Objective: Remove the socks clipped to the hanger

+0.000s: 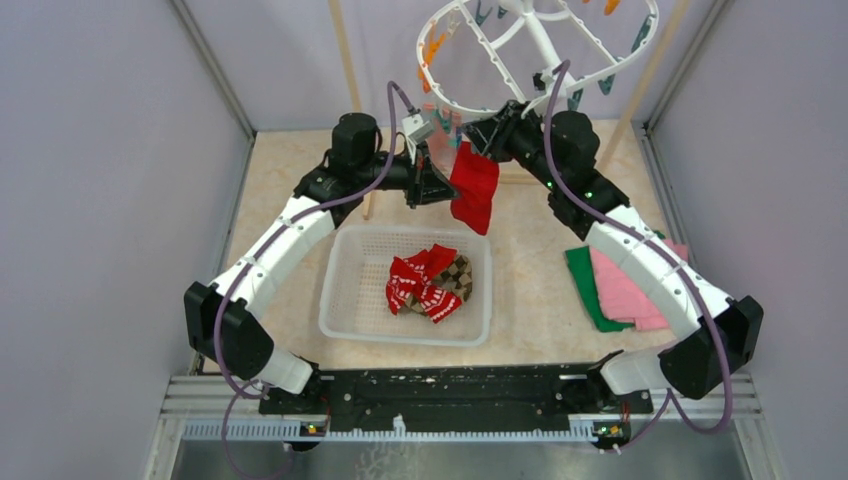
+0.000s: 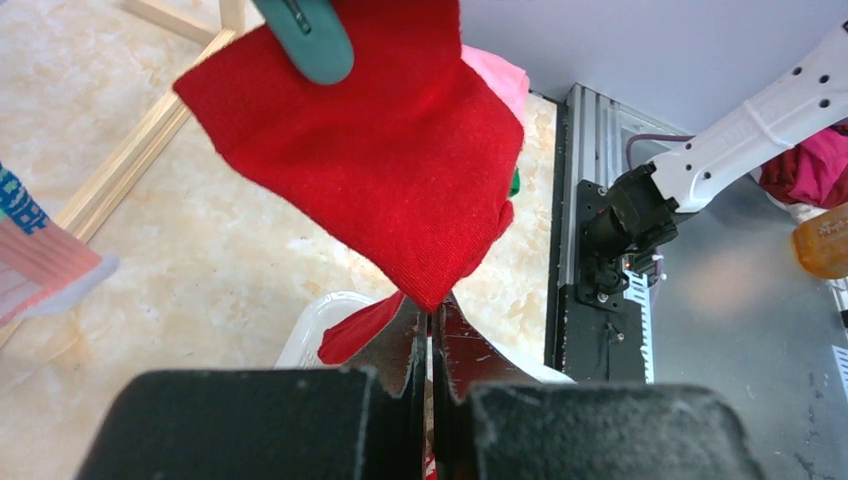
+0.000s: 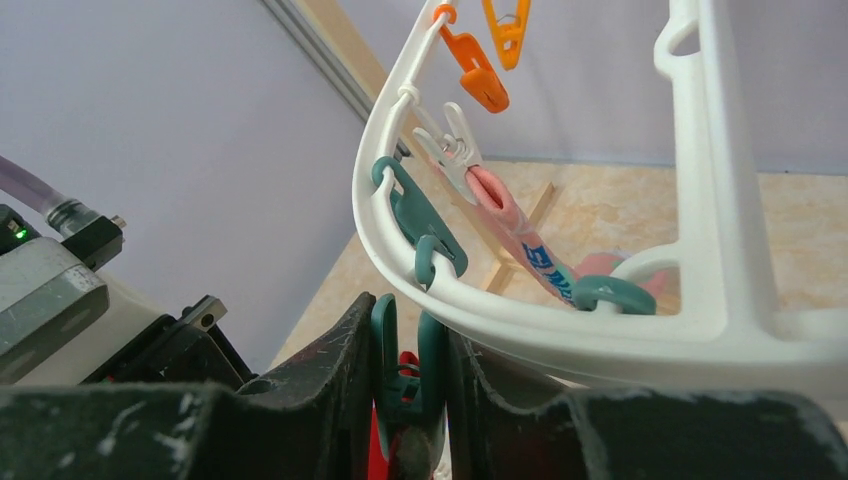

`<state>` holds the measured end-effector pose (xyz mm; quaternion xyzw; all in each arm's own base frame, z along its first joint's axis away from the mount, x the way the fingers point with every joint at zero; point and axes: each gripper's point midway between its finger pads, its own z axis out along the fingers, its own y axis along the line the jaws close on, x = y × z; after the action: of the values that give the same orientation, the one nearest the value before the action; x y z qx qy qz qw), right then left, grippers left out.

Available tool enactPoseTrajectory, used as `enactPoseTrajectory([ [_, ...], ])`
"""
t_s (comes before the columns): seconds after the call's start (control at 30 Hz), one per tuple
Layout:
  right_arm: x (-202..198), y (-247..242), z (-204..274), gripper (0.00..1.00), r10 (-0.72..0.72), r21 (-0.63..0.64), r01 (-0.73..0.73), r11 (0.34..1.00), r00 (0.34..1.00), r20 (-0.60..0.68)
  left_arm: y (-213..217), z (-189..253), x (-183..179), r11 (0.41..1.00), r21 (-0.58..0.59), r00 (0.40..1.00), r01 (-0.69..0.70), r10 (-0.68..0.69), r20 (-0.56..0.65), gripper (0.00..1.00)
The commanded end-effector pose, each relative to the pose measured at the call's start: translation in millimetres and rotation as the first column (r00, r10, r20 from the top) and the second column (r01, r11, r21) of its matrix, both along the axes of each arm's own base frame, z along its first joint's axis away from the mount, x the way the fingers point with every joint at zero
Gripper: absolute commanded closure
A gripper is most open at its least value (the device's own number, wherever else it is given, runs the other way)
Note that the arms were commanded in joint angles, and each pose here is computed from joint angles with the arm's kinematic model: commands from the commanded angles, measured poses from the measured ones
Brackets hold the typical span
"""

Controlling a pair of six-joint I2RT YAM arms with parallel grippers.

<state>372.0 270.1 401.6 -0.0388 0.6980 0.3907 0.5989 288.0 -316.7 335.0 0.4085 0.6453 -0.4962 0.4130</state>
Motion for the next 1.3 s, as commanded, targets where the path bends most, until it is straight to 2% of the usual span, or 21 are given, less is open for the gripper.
enactPoseTrajectory([
  [0.0,-11.5,-14.0,55.8,0.88,-0.018,0.053,0.011,0.999,0.992,0.128,8.0,10.0,-3.5,0.999,0.02,0.994,-0.025,0.023,0.107,1.0],
  [0.2,-18.3,-18.9,66.5,1.0,-0.011,0.073,0.0,0.997,0.99,0.143,22.6,-5.1,4.6,0.988,0.1,0.981,-0.116,0.098,0.168,1.0],
  [0.47,-30.4,-31.2,72.7,1.0,0.013,0.113,-0.029,0.993,0.991,0.134,43.0,-34.0,-5.3,0.966,0.202,0.977,-0.161,0.127,0.174,1.0],
  [0.63,-41.6,-50.3,73.4,1.0,-0.011,0.135,-0.004,0.991,0.994,0.109,62.1,-61.2,-11.1,0.929,0.313,0.975,-0.197,0.154,0.158,1.0],
  [0.67,-44.0,-54.6,73.8,1.0,-0.019,0.134,0.003,0.991,0.993,0.113,68.4,-66.4,-9.4,0.914,0.335,0.969,-0.23,0.184,0.163,0.94],
  [0.77,-52.9,-65.7,68.7,1.0,-0.032,0.119,0.02,0.993,0.994,0.101,80.9,-74.2,-9.9,0.89,0.347,0.951,-0.298,0.243,0.194,0.36],
  [0.8,-55.4,-68.8,67.4,1.0,-0.035,0.113,0.024,0.993,0.994,0.101,82.2,-71.1,-8.9,0.889,0.33,0.943,-0.317,0.259,0.21,0.22],
  [0.87,-58.9,-74.9,66.1,0.98,-0.047,0.106,0.037,0.994,0.994,0.101,81.2,-59.9,-4.4,0.891,0.303,0.933,-0.338,0.275,0.232,0.04],
  [0.97,-62.1,-80.7,63.6,0.92,-0.058,0.092,0.05,0.995,0.994,0.096,73.4,-41.9,11.5,0.893,0.28,0.926,-0.354,0.292,0.239,0.01],
  [1.13,-65.0,-86.1,61.9,0.74,-0.074,0.078,0.068,0.995,0.993,0.09,48.8,-9.8,44.7,0.924,0.21,0.929,-0.321,0.263,0.262,0.01],
  [1.27,-66.9,-88.7,62.1,0.63,-0.082,0.069,0.076,0.995,0.992,0.093,28.2,-1.3,71.9,0.953,0.143,0.948,-0.267,0.233,0.216,0.01],
])
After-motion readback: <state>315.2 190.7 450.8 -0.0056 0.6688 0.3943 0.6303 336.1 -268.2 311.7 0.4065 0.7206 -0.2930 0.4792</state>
